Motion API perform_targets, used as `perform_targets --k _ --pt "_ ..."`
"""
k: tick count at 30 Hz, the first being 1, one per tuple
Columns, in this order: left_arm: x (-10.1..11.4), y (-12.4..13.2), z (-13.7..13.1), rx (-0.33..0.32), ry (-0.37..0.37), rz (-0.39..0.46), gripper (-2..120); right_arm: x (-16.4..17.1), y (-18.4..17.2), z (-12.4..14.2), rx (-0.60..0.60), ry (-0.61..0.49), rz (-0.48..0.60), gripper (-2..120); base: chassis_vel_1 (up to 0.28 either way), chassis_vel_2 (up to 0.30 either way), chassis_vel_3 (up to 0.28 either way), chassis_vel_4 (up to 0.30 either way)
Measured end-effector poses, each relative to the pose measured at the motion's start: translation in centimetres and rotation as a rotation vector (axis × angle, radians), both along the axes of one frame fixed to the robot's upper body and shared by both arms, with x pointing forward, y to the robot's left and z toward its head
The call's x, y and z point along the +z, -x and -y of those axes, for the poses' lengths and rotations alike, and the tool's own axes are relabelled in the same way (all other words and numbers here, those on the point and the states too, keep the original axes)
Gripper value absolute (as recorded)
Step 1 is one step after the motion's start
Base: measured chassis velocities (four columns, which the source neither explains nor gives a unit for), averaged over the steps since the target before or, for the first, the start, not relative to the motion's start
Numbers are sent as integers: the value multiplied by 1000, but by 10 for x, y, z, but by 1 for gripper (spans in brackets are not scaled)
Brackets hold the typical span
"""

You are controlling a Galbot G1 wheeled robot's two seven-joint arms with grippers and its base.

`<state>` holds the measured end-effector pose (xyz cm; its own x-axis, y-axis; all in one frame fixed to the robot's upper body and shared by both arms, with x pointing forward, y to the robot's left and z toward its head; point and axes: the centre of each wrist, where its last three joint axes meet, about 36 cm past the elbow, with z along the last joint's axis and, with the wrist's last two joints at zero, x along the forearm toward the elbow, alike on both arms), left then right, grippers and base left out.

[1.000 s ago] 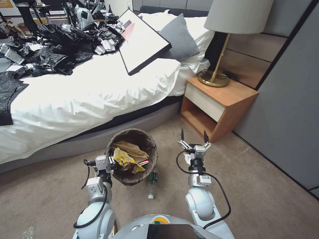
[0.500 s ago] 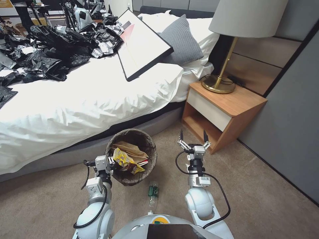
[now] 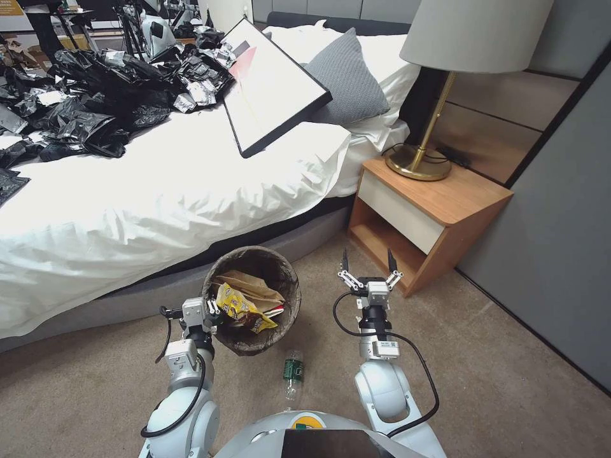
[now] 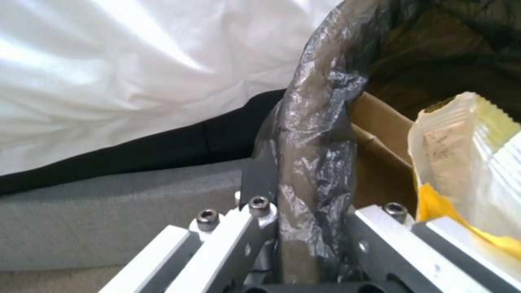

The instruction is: Pick up the trash bin, then pick up the garbage from the floor and place it into the trash bin.

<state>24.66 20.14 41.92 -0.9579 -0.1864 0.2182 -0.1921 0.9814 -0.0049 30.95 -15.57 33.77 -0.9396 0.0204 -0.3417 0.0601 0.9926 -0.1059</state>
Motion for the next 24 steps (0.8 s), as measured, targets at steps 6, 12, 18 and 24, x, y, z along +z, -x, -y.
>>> perform_targets --k 6,12,18,24 --pt "0 0 0 0 -1 -1 0 -4 10 12 -19 44 -105 100 0 0 0 0" --pt "0 0 0 -3 -1 0 0 -15 25 24 -77 28 -324 100 0 0 0 0" --pt "0 0 -1 -2 -2 0 0 -17 26 31 -141 5 -474 100 0 0 0 0" --pt "-1 0 -1 -1 -1 -3 0 -14 22 44 -164 -4 -626 100 0 0 0 0"
